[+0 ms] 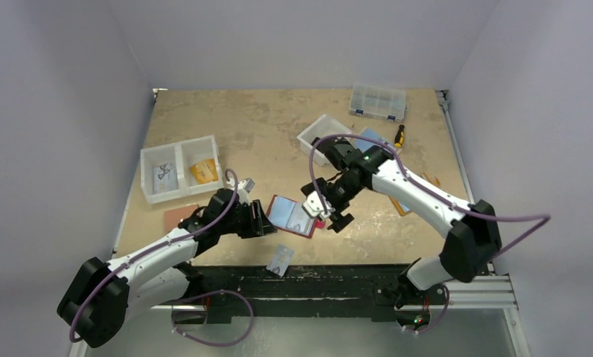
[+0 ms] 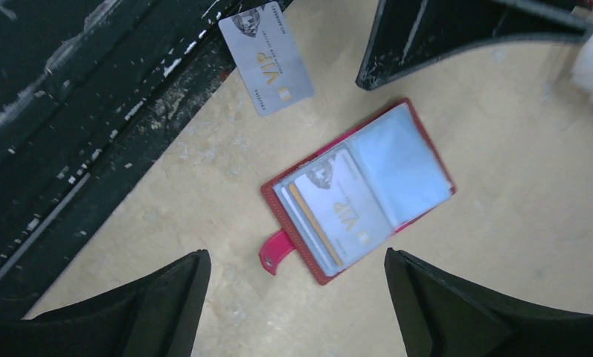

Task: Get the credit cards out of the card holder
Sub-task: Pick up the credit card at the corner of the board.

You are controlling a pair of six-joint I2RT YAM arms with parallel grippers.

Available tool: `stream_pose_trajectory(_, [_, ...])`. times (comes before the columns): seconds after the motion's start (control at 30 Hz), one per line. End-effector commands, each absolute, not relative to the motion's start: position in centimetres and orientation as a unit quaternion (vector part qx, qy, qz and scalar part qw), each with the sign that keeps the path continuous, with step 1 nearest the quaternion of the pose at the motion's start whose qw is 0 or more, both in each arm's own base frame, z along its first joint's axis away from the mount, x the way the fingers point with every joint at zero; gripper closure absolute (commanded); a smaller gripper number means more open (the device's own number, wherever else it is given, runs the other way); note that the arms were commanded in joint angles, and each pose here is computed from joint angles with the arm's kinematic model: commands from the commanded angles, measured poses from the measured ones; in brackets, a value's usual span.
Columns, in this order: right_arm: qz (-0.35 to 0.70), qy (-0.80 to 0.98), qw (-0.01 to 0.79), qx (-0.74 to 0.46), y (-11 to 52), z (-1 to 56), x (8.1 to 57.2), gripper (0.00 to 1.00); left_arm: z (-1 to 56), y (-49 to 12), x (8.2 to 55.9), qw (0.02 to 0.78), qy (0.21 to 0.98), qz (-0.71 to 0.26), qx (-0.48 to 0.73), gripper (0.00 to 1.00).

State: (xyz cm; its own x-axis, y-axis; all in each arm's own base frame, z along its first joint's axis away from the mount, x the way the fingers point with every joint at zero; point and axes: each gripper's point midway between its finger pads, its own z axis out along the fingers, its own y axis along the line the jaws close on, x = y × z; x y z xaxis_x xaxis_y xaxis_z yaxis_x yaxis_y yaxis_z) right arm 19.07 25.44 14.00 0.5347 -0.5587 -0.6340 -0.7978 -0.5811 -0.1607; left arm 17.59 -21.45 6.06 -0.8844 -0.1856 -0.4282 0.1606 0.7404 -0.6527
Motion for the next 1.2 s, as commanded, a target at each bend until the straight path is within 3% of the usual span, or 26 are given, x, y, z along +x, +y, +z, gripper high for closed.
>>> stream_pose_trajectory(0.0, [0.204,0.273,0.307,-0.888,27.2,15.3,19.5,0.01,8.5,-22.4,19.2,0.279,0.872,-0.401,-0.037,0.57])
stream_pose_trajectory(0.17, [0.175,0.215,0.351,-0.894,30.1,13.2,14.3,0.01,8.4,-22.1,18.5,0.289,0.852,-0.431,-0.066,0.57])
stream_pose_trajectory(0.37, [0.172,0.184,0.53,-0.809,34.3,14.9,8.6,0.01,7.8,-21.7,17.7,0.282,0.849,-0.439,-0.077,0.57])
stream_pose_trajectory(0.8, [0.156,0.17,0.535,-0.812,35.2,10.6,6.9,0.31,6.5,-22.0,17.7,0.264,0.858,-0.433,-0.084,0.57])
stream_pose_trajectory(1.17, [0.165,0.171,0.506,-0.829,35.1,7.1,6.4,0.4,6.2,-21.3,16.8,0.264,0.851,-0.443,-0.101,0.58])
